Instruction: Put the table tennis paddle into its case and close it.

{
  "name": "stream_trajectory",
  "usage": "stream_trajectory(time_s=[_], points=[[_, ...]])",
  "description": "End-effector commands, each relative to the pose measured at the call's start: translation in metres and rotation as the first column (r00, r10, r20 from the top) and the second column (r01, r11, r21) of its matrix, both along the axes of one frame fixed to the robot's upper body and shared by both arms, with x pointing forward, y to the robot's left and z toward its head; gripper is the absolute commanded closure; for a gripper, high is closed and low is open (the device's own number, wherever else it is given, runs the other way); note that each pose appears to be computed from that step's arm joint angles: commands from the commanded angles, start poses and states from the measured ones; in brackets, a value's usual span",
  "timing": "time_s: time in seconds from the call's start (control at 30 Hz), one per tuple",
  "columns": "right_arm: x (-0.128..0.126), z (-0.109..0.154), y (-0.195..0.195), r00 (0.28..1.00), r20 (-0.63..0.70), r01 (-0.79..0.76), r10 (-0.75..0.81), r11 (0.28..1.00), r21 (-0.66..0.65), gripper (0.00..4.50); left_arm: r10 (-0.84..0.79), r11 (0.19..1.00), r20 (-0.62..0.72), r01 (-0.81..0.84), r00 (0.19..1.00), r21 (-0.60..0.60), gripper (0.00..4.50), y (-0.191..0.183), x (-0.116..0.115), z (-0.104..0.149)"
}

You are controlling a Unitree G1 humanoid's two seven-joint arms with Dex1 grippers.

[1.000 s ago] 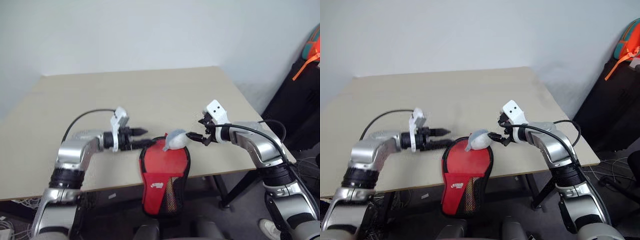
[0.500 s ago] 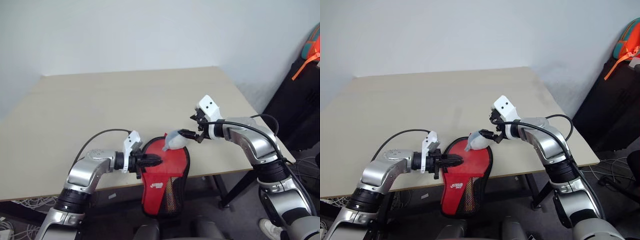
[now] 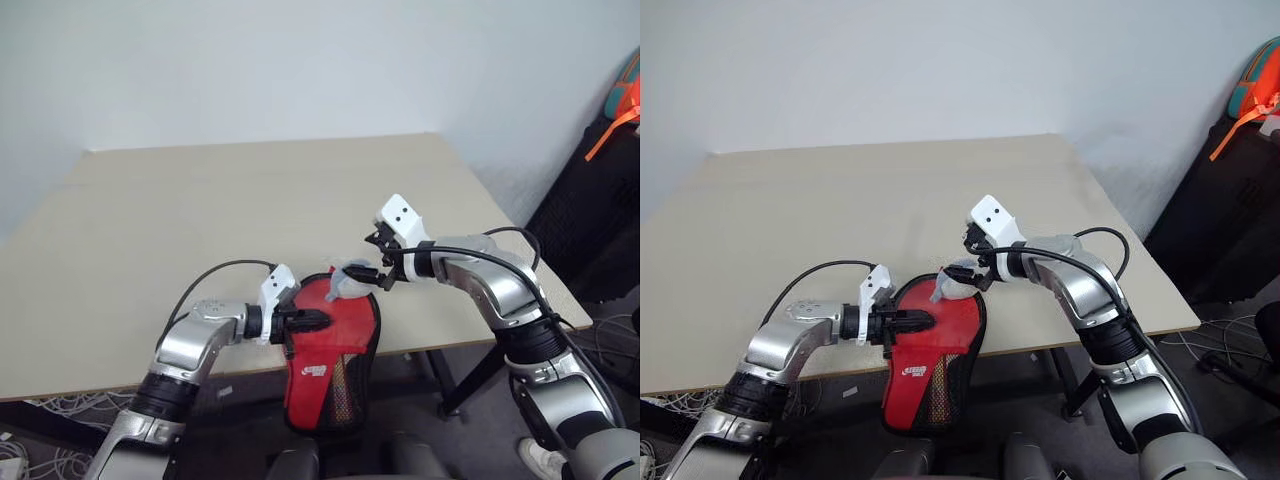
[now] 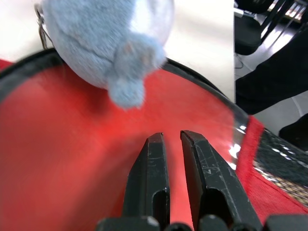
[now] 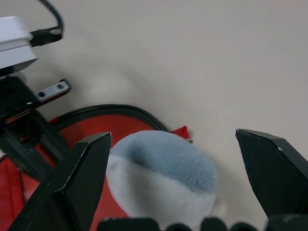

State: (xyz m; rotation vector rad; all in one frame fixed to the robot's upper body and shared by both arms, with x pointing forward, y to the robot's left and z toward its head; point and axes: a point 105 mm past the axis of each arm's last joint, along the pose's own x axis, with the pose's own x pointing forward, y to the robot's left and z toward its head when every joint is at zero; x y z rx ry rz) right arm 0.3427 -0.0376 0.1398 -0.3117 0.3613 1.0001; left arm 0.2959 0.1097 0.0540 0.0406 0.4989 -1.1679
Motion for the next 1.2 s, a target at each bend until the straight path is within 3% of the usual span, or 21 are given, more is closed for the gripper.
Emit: stream_trajectory(time_s=[0.03, 0.63, 0.73, 0.97, 1.07, 1.13, 1.2], points=[[-0.002, 0.009, 0.008, 0.998, 0.044, -0.039, 0.038, 0.999, 0.003, 0.00, -0.016, 1.000, 0.073, 0.016, 0.997, 0.006, 3.99, -0.007, 0.009, 0.008], [0.012, -0.039, 0.012, 0.999, -0.014, 0.049, -0.050, 0.995, -0.082, 0.00, -0.011, 0.998, 0.151, 0.002, 0.988, 0.063, 3.99, -0.012, 0.010, -0.021], [0.014, -0.041, 0.011, 0.999, -0.007, 0.051, -0.051, 0.994, -0.097, 0.60, -0.014, 0.997, 0.153, 0.002, 0.988, 0.075, 4.05, -0.012, 0.011, -0.026], [0.013, -0.045, 0.006, 0.999, 0.014, 0.031, -0.029, 0.989, -0.144, 3.00, -0.015, 0.996, 0.154, 0.001, 0.988, 0.086, 4.05, -0.011, 0.014, -0.029], [0.014, -0.044, 0.005, 0.999, 0.030, 0.021, -0.016, 0.986, -0.163, 3.79, -0.016, 0.996, 0.152, 0.002, 0.988, 0.094, 4.05, -0.010, 0.015, -0.031], [0.016, -0.043, 0.003, 0.999, 0.043, 0.015, -0.008, 0.984, -0.176, 4.15, -0.018, 0.995, 0.152, 0.003, 0.988, 0.100, 4.05, -0.009, 0.015, -0.033], [0.018, -0.041, 0.001, 0.998, 0.056, 0.013, -0.003, 0.982, -0.187, 4.20, -0.019, 0.995, 0.153, 0.004, 0.988, 0.103, 4.05, -0.009, 0.015, -0.034]])
